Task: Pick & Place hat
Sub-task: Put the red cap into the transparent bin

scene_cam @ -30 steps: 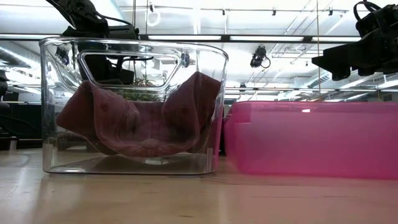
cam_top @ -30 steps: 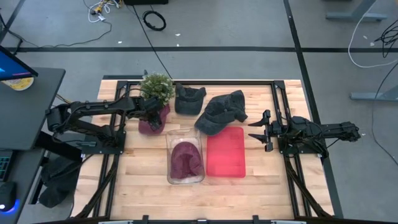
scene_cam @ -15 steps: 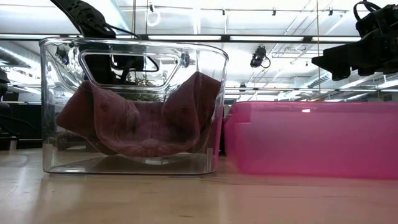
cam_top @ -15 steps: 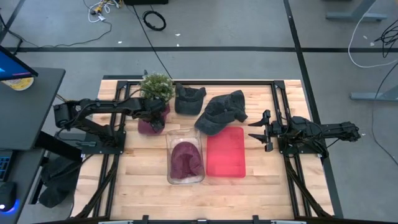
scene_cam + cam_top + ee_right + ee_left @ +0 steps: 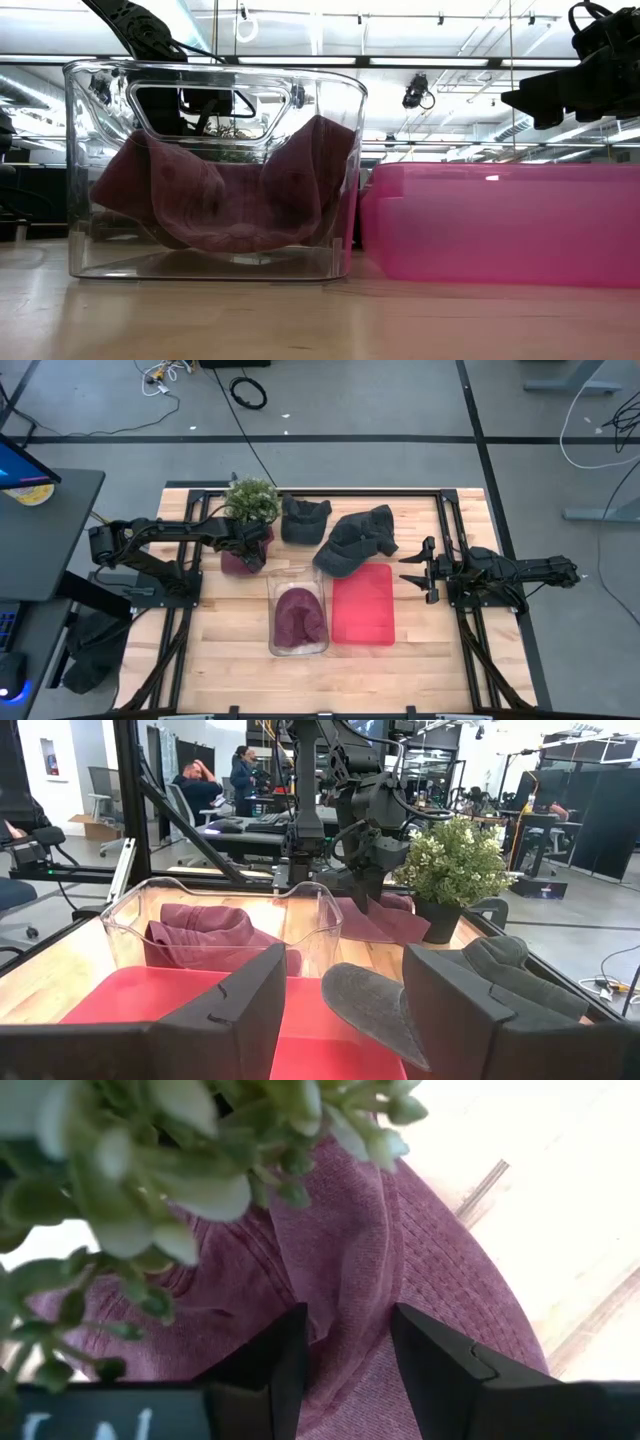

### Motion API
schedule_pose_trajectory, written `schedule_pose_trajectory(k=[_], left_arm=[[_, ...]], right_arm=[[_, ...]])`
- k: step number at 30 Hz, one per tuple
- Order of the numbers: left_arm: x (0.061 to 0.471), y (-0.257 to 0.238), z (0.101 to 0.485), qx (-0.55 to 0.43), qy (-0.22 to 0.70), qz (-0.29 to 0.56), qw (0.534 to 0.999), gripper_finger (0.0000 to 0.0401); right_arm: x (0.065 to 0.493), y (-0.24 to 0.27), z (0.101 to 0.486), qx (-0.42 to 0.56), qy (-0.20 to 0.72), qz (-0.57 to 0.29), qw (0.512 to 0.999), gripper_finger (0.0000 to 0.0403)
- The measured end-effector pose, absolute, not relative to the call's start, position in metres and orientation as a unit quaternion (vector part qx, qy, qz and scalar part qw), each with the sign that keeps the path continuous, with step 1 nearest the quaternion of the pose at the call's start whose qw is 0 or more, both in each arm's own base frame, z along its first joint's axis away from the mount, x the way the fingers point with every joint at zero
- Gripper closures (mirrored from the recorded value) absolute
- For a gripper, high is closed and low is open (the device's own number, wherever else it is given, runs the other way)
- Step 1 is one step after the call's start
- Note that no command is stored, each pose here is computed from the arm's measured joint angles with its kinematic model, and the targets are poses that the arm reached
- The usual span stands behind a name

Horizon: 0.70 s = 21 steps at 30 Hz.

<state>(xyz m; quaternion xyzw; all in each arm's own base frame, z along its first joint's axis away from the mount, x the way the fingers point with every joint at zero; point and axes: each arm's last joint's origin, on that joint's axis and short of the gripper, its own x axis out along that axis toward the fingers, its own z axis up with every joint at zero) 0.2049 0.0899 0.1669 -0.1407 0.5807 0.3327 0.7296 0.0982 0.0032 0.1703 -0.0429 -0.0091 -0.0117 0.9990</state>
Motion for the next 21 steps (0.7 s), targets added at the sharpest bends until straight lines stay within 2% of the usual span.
schedule_pose_trajectory(k=[15, 18, 21], left_arm=[[0.2050, 0.0909, 0.1669, -0.132, 0.577, 0.343, 0.729, 0.0250], [0.2051, 0.0890, 0.1666, -0.133, 0.581, 0.337, 0.729, 0.0261], [0.2063, 0.0851, 0.1664, -0.132, 0.585, 0.325, 0.731, 0.0290]], right_arm=[[0.0982, 0.0032, 0.1703, -0.043, -0.009, -0.012, 0.999, 0.0198], [0.0983, 0.0032, 0.1702, -0.043, -0.009, -0.012, 0.999, 0.0198], [0.0982, 0.0033, 0.1702, -0.043, -0.009, -0.012, 0.999, 0.0198]])
